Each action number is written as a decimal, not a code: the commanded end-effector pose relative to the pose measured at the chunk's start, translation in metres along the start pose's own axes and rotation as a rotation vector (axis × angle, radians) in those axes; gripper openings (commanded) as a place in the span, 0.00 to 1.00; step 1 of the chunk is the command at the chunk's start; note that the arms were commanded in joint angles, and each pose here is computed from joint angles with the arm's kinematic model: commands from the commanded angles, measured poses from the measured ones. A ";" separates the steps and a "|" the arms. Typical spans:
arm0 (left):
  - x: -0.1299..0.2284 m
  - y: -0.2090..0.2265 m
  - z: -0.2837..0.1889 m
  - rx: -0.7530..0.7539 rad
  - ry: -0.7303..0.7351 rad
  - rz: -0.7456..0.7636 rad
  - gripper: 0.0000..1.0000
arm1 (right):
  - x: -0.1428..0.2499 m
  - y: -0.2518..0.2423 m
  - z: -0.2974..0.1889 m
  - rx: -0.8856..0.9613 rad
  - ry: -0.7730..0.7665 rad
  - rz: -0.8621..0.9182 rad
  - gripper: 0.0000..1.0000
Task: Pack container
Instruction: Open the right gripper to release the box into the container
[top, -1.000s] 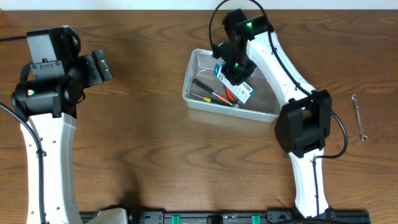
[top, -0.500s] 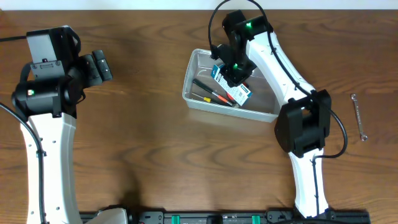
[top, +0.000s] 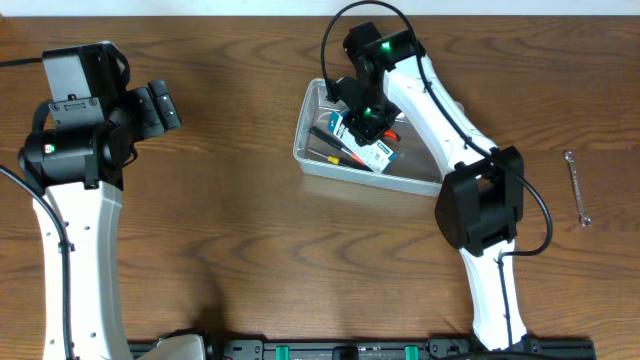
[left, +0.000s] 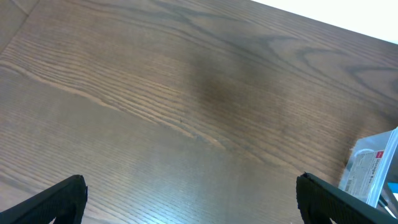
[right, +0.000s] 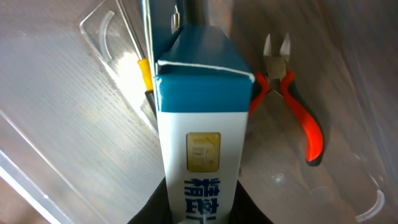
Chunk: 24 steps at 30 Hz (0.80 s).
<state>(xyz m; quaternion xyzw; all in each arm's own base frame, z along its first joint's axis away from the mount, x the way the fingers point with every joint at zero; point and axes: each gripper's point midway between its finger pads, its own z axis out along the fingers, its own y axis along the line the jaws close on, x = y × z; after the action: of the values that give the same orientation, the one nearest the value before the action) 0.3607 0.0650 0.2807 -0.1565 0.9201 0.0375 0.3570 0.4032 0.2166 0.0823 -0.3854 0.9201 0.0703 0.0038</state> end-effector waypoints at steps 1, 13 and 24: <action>-0.005 0.003 -0.003 -0.015 -0.016 0.011 0.98 | -0.002 0.005 0.000 -0.015 0.000 -0.019 0.01; -0.005 0.003 -0.003 -0.015 -0.016 0.011 0.98 | 0.010 0.001 0.008 0.001 0.053 -0.011 0.01; -0.005 0.003 -0.003 -0.015 -0.016 0.011 0.98 | 0.027 -0.008 0.033 0.046 0.122 0.016 0.25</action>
<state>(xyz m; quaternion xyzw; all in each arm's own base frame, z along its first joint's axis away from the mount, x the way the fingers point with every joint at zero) 0.3607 0.0650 0.2807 -0.1564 0.9201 0.0378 0.3570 0.3920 0.2046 0.0621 -0.3819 0.9224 0.0511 -0.0273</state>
